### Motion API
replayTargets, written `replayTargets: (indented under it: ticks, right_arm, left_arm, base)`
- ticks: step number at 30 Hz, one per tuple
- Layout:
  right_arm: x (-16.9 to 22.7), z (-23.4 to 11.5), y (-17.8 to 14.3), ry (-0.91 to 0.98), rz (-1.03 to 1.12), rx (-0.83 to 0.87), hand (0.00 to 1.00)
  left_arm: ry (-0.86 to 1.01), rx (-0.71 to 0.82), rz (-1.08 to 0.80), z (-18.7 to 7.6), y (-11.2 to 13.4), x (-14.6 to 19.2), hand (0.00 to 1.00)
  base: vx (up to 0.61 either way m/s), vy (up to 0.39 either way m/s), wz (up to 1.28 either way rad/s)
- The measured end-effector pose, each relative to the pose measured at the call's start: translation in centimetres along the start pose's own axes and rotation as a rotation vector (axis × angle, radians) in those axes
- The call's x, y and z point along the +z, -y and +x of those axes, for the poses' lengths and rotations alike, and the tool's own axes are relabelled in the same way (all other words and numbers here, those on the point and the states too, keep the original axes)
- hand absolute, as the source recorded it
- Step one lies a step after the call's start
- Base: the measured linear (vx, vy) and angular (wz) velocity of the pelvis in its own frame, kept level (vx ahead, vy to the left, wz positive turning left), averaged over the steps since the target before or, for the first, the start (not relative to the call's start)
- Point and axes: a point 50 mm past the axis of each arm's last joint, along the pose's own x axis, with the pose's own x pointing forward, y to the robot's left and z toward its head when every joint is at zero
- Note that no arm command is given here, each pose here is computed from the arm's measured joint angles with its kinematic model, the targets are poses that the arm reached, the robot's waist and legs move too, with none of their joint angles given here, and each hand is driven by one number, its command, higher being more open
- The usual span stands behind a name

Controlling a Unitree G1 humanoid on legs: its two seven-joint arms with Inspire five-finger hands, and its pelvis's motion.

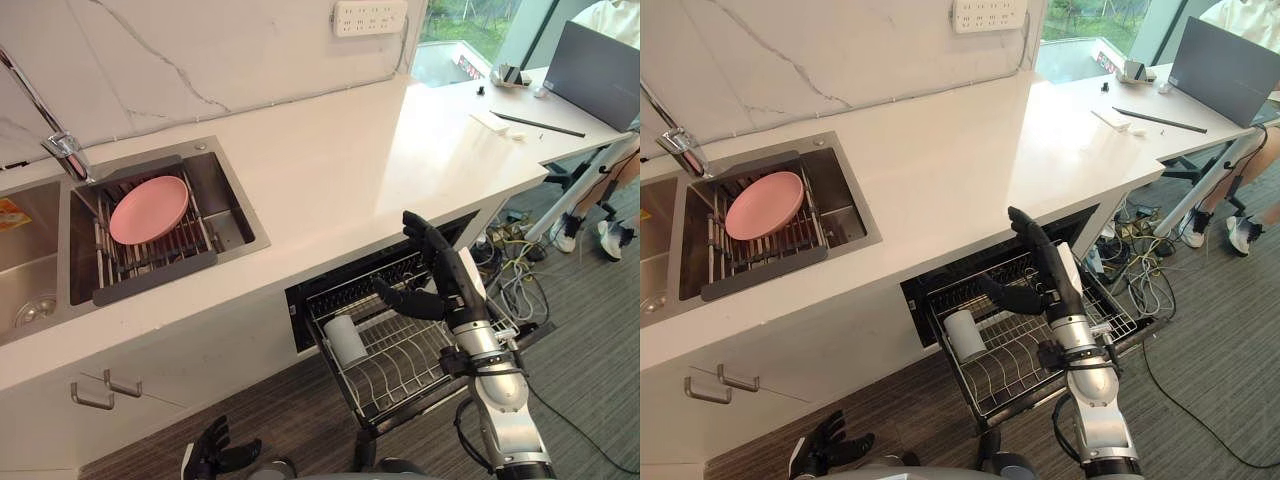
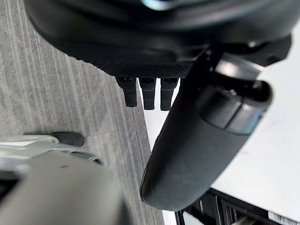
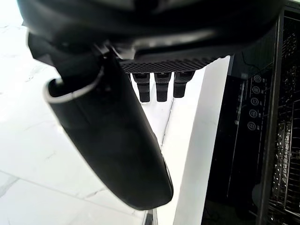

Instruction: Walk over to the sink, pick up the cup, carry it to the dishwasher, place the cup inside the dishwasher, then close the dishwasher door

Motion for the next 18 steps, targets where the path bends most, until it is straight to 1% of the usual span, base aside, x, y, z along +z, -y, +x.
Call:
replayTargets:
  ticks: [2, 6, 10, 14, 18]
  right_arm:
    - [0.1, 0.0, 0.8, 0.006, 0.007, -0.030, 0.90]
    - [0.1, 0.0, 1.1, 0.009, 0.018, -0.048, 0.90]
    - [0.5, 0.3, 1.3, 0.026, 0.014, -0.056, 0.90]
    - [1.0, 0.7, 3.0, 0.047, -0.009, -0.122, 0.90]
    - [1.0, 0.6, 3.6, 0.053, -0.003, -0.178, 0.90]
  left_arm:
    - [0.005, -0.015, -0.028, -0.1, -0.5, 0.0, 0.90]
    - [0.024, -0.028, -0.047, -0.1, -0.8, 0.2, 0.90]
    - [0.010, -0.037, -0.071, -0.7, -0.9, -0.8, 0.90]
    - [0.013, -0.040, -0.079, -0.9, -0.7, -1.0, 0.90]
    - [0.014, -0.081, -0.042, -0.8, 0.1, -0.9, 0.90]
  base:
    - [0.01, -0.002, 0.42]
    - [0.01, -0.008, 0.60]
    - [0.00, 0.023, 0.34]
    - [0.00, 0.116, 0.43]
    - [-0.04, 0.189, 0.38]
